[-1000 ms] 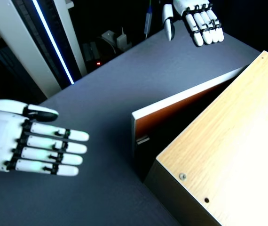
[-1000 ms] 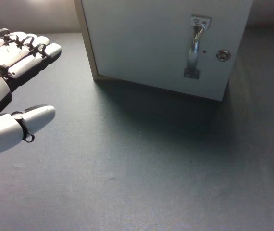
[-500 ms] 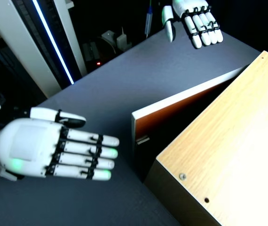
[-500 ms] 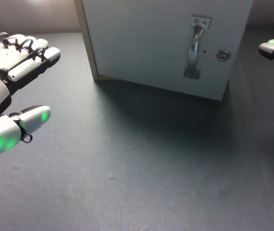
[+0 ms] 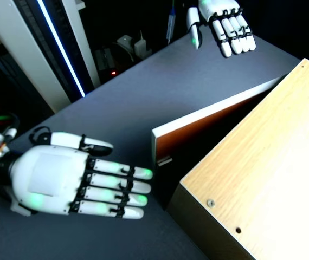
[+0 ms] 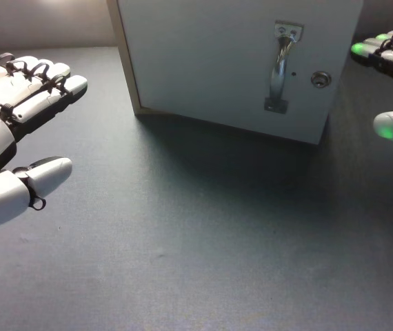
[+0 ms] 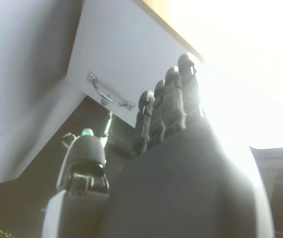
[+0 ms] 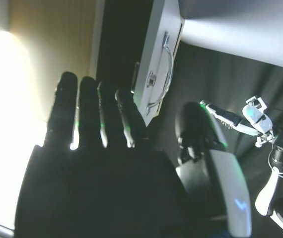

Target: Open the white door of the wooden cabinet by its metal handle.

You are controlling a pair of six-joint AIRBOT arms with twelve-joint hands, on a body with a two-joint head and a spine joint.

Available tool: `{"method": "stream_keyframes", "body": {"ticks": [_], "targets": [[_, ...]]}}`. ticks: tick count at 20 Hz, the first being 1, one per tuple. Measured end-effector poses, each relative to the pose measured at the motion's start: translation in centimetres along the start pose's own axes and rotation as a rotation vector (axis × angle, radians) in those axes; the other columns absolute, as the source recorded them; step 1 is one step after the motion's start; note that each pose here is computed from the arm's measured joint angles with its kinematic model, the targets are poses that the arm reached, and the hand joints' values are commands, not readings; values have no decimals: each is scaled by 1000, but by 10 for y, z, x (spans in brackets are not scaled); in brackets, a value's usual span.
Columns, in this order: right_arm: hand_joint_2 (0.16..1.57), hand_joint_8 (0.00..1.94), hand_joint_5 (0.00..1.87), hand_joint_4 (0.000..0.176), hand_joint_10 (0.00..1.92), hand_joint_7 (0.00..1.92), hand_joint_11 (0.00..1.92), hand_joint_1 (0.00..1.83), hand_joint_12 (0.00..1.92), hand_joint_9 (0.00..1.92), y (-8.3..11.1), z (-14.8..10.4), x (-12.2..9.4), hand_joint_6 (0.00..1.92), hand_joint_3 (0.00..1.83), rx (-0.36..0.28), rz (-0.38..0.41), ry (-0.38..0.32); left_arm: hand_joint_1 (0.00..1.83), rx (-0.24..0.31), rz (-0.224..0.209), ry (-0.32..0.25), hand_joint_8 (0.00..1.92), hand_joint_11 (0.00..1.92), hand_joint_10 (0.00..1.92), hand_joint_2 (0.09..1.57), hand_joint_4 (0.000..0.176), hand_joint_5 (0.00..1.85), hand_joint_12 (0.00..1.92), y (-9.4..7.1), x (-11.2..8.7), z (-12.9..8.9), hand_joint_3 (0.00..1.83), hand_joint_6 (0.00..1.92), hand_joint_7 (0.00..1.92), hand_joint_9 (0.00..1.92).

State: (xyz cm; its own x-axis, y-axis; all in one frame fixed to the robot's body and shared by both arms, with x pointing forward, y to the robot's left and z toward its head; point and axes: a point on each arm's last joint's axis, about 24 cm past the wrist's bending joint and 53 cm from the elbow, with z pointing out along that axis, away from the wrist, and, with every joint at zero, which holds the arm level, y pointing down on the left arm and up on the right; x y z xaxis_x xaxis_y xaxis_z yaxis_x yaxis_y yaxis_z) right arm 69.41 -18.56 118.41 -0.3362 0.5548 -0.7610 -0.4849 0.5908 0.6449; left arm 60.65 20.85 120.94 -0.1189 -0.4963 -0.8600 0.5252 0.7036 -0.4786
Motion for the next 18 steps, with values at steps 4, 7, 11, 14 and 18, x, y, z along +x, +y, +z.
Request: {"method": "stream_keyframes", "body": {"ticks": [4,7,11,14,18], "targets": [[1306,0,0,0,0,0,0,0,0,0,8,8,-1,0,0,-18,-5,-1,0,0,-2,1,0,0,0,1571,0,55,87,0,0,0,57,1,0,1],[1299,0,0,0,0,0,0,0,0,0,12,8,5,0,0,-27,-2,11,0,-3,-7,6,0,3,0,1556,0,47,89,1,2,-2,33,0,0,3],[1304,0,0,0,0,0,0,0,0,0,32,7,14,0,0,-81,12,19,0,-7,-18,10,0,11,3,1549,0,43,91,3,3,-3,20,0,0,8],[1357,0,0,0,0,0,0,0,0,0,46,5,18,0,22,-132,42,24,0,-6,-18,7,2,23,6,1530,0,49,96,3,3,-4,8,2,6,18],[1369,0,0,0,0,0,0,0,0,0,54,0,19,0,18,-162,67,32,0,-19,-23,10,4,19,6,1559,0,44,95,7,4,-7,17,3,10,16]]}}
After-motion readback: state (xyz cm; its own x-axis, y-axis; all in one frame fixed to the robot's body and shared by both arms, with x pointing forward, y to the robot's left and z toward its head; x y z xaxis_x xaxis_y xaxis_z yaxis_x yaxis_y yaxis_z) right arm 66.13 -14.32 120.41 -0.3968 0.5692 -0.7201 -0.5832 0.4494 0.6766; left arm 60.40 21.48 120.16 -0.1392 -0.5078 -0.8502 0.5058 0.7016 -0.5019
